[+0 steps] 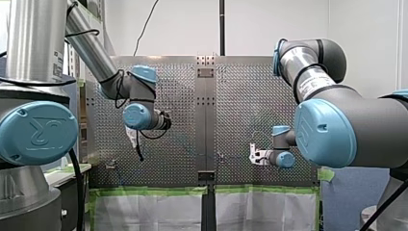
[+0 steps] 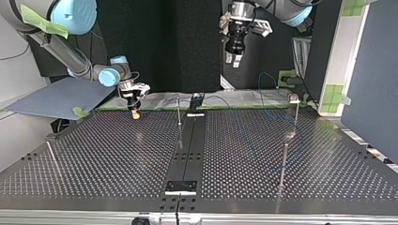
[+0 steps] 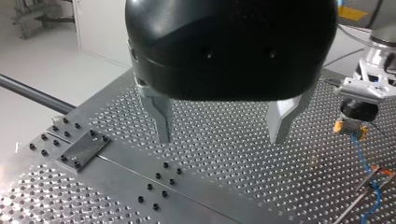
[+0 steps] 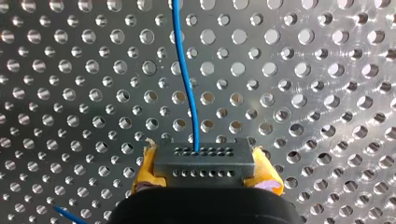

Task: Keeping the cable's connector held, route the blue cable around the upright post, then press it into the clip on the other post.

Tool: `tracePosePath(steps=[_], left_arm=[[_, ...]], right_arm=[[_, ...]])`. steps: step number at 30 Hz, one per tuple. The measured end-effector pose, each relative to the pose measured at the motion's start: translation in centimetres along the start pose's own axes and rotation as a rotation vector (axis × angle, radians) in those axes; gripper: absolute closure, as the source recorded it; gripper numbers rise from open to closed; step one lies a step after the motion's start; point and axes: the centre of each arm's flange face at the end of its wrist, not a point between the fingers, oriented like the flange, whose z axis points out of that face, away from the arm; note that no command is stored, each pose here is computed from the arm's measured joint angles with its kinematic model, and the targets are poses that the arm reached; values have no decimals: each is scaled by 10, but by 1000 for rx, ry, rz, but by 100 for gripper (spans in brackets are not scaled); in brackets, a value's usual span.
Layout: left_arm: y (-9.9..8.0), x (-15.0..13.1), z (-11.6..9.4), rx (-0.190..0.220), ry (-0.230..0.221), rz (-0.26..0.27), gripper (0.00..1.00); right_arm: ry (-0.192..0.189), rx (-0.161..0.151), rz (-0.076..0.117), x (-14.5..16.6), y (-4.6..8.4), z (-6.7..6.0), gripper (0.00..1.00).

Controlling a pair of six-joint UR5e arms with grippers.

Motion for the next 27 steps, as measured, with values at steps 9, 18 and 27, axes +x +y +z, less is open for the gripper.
tracePosePath(steps=[9,18,27], left_arm=[[1,0,0,-2,-3,4,0],[1,0,0,-2,-3,5,0],[1,0,0,-2,-3,5,0]], right_arm=[[-1,-1,5,0,2,0,100],[-1,-1,6,0,2,0,100],[-1,-1,6,0,2,0,100]])
